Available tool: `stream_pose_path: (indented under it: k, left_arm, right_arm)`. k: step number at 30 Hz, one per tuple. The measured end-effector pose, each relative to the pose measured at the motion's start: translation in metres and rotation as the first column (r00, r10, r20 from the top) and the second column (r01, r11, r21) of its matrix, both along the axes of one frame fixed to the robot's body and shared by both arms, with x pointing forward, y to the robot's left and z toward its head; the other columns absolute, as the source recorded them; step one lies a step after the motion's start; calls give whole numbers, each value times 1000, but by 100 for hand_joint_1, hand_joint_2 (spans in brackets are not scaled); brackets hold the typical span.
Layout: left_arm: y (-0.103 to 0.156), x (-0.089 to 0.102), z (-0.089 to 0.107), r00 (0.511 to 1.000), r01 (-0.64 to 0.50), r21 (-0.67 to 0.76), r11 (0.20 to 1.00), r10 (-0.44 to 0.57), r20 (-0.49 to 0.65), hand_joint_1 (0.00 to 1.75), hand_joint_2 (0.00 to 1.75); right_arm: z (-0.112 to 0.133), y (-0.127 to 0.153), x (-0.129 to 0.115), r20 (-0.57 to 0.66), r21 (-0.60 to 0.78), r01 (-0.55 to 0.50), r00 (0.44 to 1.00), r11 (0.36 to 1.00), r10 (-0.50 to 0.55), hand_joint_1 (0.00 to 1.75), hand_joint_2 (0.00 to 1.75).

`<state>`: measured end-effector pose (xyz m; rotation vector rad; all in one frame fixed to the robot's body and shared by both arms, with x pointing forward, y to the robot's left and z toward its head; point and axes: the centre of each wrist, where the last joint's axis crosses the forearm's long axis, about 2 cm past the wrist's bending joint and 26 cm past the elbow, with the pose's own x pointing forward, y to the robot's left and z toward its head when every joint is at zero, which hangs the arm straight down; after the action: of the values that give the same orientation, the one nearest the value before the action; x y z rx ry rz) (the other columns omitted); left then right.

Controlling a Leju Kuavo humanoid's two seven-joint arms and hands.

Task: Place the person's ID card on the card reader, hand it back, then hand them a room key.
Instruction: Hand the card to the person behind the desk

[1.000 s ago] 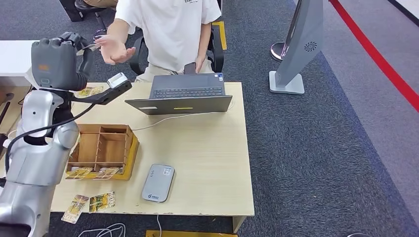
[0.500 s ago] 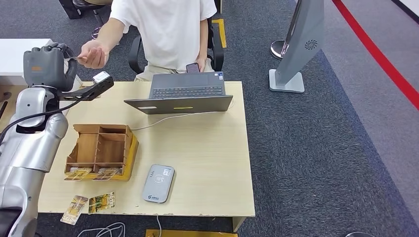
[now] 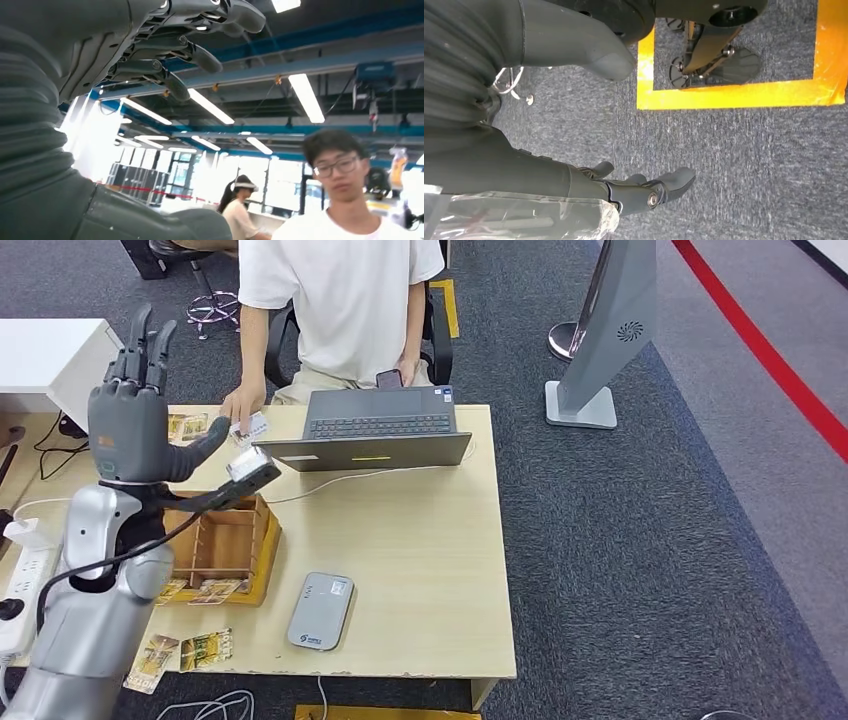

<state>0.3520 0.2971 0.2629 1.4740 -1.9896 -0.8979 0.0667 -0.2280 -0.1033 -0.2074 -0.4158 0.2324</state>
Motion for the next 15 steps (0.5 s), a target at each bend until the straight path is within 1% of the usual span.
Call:
stream_pose_path:
  k: [3,7,11,15]
  left_arm:
    - [-14,-32,-15,997,67,14,998,-67,38,0,175]
    - [-24,-71,-46,993,112,70,991,-114,25,0,175]
    - [-25,-99,-76,990,137,112,984,-135,-27,0,175]
    - [-22,-126,-105,986,152,121,981,-142,-87,0,175]
  right_arm:
    - [0,-1,-2,-8,7,13,1000,1000,-13,0,175]
    - [-1,-2,-4,-17,2,25,1000,1000,-25,0,175]
    - [-1,-3,-6,-20,0,26,999,1000,-26,0,175]
    - [-1,-3,-5,-24,-1,23,999,1000,-23,0,175]
